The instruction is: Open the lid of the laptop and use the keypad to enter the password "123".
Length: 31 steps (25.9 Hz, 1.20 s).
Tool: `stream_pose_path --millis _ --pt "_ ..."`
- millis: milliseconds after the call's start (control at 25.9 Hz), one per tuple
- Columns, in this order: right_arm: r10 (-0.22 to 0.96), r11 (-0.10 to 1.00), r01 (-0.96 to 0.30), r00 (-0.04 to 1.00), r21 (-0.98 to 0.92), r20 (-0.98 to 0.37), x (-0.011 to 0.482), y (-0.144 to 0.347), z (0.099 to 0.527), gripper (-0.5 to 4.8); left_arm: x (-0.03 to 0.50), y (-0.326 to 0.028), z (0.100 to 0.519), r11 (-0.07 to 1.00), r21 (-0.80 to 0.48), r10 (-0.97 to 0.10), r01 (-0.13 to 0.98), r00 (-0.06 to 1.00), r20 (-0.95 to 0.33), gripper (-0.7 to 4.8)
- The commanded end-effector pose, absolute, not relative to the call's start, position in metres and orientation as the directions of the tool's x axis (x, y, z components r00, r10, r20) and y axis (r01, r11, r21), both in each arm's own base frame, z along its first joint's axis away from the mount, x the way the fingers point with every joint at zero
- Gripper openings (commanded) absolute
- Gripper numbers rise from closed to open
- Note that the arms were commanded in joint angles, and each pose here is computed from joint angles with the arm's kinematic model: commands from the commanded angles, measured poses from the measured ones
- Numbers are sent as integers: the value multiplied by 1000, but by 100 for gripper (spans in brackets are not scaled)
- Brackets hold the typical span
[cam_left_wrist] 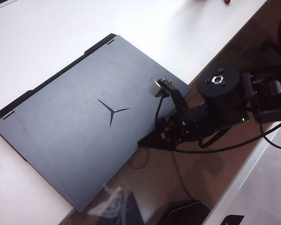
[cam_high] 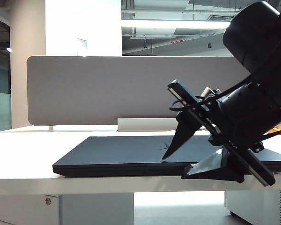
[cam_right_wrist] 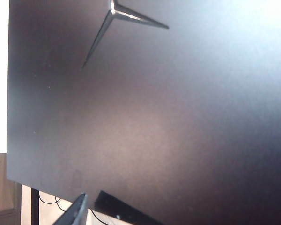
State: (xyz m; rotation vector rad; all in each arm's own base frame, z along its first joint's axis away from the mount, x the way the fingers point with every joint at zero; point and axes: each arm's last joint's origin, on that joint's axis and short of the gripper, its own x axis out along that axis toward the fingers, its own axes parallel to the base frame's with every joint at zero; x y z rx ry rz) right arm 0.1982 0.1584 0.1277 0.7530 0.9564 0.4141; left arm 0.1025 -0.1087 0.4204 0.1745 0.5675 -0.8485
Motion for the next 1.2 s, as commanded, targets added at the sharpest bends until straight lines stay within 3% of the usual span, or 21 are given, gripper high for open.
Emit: stream_pose_path --millis 39,154,232,424,502,1003,1196 --pt "648 620 -35 585 783 -487 204 162 138 197 102 -108 422 658 -72 -660 749 528 -535 -5" --pt "656 608 -49 593 793 -467 205 163 140 190 101 -107 421 659 -73 -655 749 524 -544 -5" --pt "674 595 -58 580 802 -458 204 163 141 147 101 -107 421 659 -73 -653 749 522 -549 -5" --pt "697 563 -92 587 821 -412 206 165 146 141 101 -107 420 660 -73 -650 748 520 -555 -4" --pt "708 553 -103 582 827 -401 206 166 147 104 101 -107 420 660 -73 -649 747 519 -556 -5" --pt "721 540 -206 614 816 -322 209 167 165 78 100 -106 417 673 -64 -623 737 517 -587 -5" --pt "738 539 -321 626 779 -253 216 173 195 -2 100 -105 416 674 -64 -617 736 512 -598 -5"
